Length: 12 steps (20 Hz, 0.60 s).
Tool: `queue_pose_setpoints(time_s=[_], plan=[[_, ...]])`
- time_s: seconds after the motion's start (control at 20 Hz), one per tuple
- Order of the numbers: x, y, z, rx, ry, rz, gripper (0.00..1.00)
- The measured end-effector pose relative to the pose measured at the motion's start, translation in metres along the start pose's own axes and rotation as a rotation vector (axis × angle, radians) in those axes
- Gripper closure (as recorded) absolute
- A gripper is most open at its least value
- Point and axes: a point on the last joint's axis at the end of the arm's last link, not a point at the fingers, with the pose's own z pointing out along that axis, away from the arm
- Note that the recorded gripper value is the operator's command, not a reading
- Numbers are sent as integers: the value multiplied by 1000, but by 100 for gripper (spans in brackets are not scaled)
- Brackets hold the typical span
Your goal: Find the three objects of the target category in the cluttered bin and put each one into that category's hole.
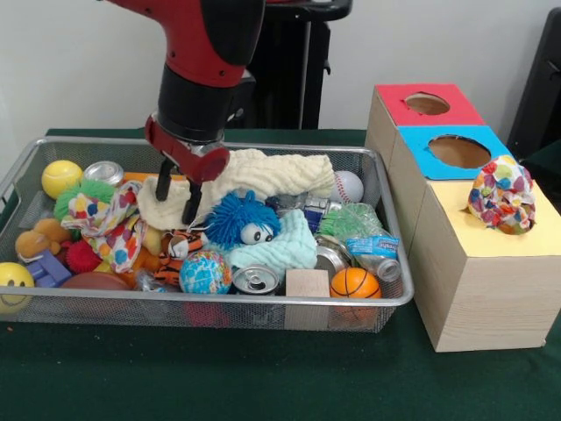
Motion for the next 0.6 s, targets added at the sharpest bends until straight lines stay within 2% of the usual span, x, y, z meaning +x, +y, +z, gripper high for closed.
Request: queue_pose_setpoints(time_s=[0.3, 0.5, 0.6], plan=[[4, 9, -42, 21, 116, 6, 0], [3, 9, -58, 30, 142, 9, 0], [1, 9, -61, 27, 139, 10, 0]])
